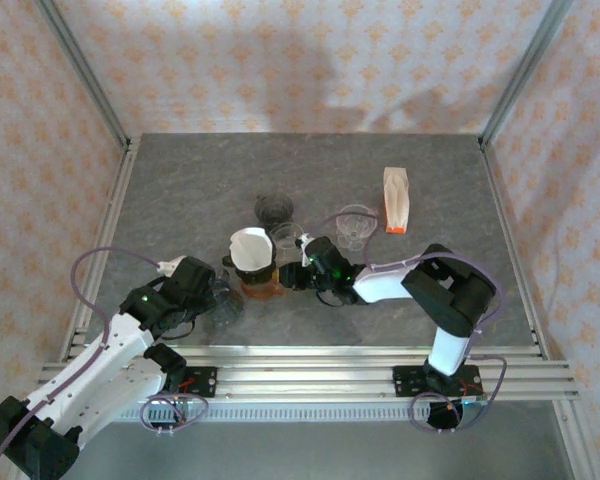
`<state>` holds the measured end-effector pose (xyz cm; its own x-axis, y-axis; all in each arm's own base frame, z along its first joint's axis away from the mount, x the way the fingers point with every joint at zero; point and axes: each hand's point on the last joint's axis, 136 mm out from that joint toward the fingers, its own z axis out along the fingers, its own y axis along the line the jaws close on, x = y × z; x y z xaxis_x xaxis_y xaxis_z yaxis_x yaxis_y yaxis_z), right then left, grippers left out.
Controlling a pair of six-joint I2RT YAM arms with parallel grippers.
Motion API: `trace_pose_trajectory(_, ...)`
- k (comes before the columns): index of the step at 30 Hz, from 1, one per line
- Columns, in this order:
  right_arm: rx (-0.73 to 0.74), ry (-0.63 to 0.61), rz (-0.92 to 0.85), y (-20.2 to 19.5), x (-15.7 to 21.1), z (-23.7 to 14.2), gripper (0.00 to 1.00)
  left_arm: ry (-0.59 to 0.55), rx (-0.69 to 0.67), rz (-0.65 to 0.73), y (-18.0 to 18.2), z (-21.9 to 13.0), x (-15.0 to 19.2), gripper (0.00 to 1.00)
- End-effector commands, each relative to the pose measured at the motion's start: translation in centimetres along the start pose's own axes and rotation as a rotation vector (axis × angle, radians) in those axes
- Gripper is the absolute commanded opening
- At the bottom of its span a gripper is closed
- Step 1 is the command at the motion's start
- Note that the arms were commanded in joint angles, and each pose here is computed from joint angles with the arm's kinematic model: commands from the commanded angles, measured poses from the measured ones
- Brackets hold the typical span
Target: Place the coffee filter in the dripper
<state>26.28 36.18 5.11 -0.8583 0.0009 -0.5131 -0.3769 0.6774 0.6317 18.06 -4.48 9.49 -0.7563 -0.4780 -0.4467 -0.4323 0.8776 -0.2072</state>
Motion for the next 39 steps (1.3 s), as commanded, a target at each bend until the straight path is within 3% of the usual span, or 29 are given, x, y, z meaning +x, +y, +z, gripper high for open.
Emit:
trace_pose_trajectory(1,-0.006,-0.055,0.005,0.8,-1.3,0.3,0.31,-0.023,-0.019,-0.031,0.6,0.3,-0.2,0.00)
trace_pose_trajectory(13,0.084,-0.153,-0.007,0.4,-0.1,-6.0,0.40,-0.020,-0.003,-0.029,0.4,0.7,0.0,0.00)
trace_pose_trajectory(22,0.045,-0.086,-0.079,3.4,4.4,-8.4,0.42,-0.022,0.004,-0.016,0.2,0.7,-0.1,0.00)
trace_pose_trajectory(28,-0.001,-0.051,-0.116,5.5,6.7,-7.3,0.36,-0.019,0.010,-0.019,0.1,0.8,0.0,0.00)
trace_pose_trajectory(39,-0.074,-0.101,-0.084,8.1,5.4,-2.9,0.32,-0.026,-0.001,-0.014,0.3,0.6,-0.1,0.00)
